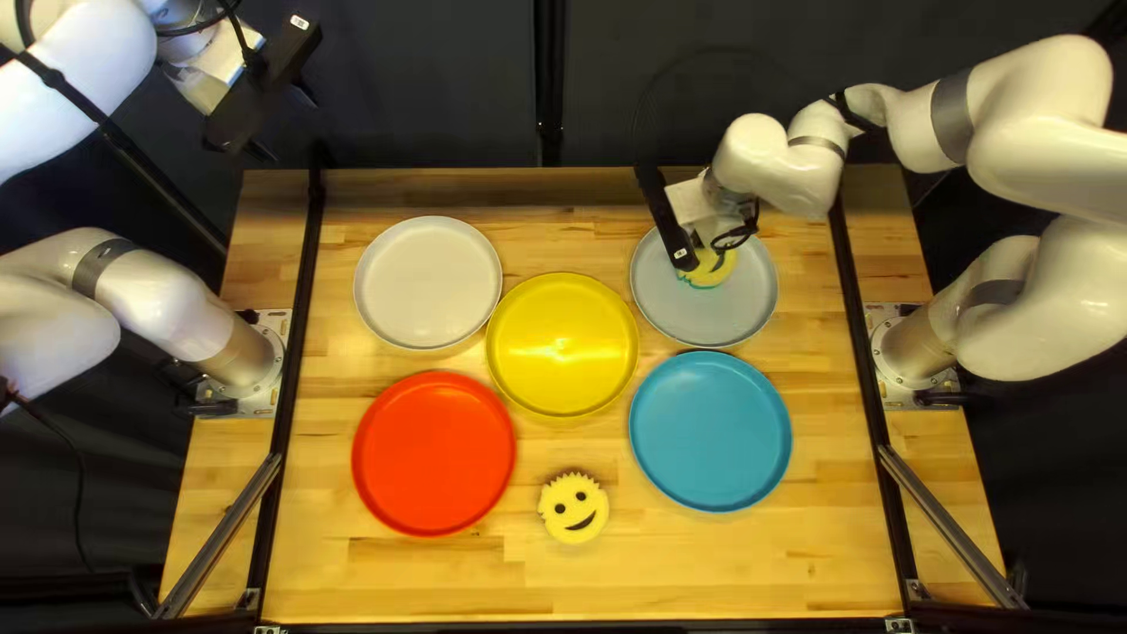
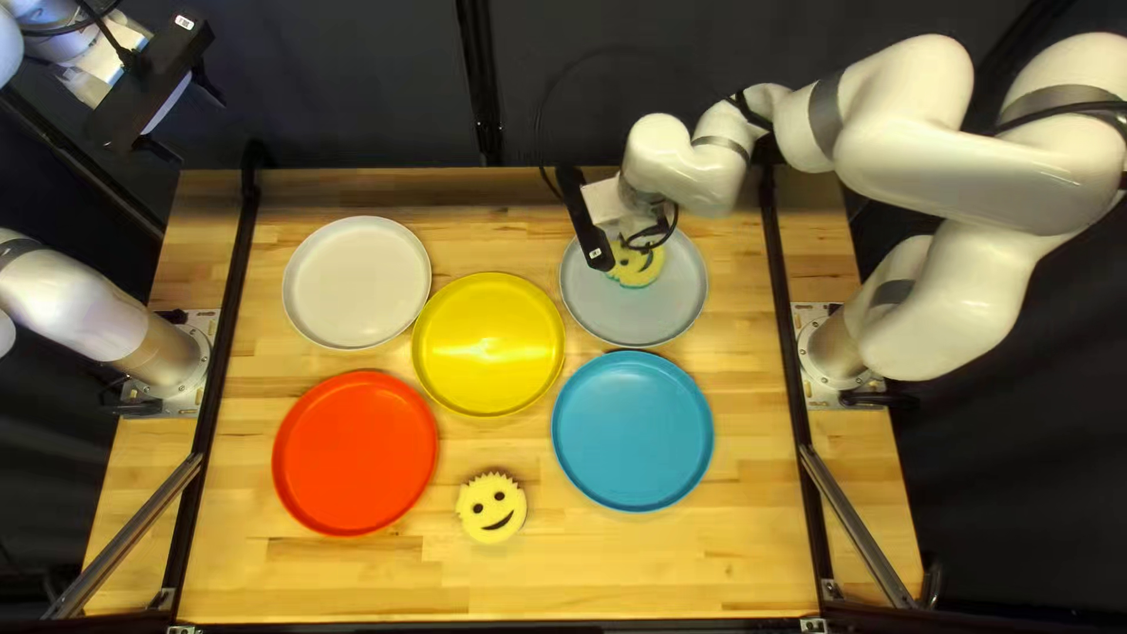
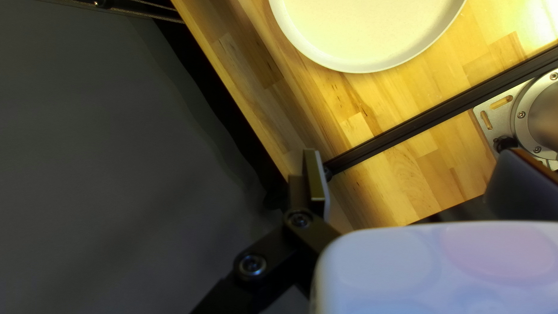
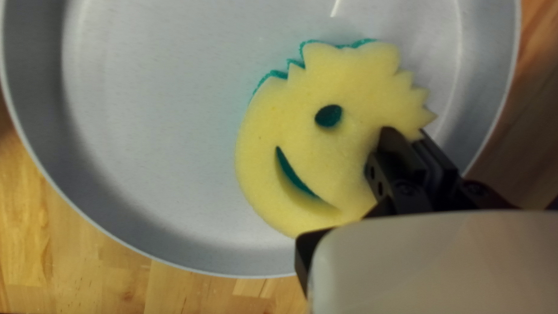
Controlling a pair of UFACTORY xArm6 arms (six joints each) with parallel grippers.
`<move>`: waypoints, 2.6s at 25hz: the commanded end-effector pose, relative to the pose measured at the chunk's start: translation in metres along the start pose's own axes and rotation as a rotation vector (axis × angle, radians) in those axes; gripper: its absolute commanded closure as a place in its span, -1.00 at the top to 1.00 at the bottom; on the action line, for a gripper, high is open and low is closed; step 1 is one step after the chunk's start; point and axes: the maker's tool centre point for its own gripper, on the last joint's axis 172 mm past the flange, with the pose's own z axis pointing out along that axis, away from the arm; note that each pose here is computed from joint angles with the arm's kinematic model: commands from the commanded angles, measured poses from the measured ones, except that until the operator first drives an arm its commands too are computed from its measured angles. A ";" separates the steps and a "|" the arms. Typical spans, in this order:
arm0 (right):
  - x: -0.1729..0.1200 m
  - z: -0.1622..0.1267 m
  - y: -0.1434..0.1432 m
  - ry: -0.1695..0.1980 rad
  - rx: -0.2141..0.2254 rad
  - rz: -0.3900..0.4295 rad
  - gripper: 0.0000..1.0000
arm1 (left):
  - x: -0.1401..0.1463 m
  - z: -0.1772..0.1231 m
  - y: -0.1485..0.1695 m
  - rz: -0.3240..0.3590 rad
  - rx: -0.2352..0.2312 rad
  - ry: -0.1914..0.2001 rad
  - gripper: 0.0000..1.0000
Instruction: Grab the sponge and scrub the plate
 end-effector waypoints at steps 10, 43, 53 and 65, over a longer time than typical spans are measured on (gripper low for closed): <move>0.023 0.000 -0.012 0.007 -0.005 -0.013 -1.00 | 0.000 0.000 0.000 0.000 0.000 0.000 1.00; 0.014 -0.004 0.005 0.062 -0.012 -0.040 -1.00 | 0.000 0.000 0.000 0.000 0.000 0.000 1.00; 0.036 0.001 -0.038 0.058 -0.029 -0.084 -1.00 | 0.000 0.000 0.000 0.000 0.000 0.000 1.00; 0.030 -0.016 -0.076 0.062 -0.060 -0.114 -1.00 | 0.000 0.000 0.000 0.000 0.000 0.000 1.00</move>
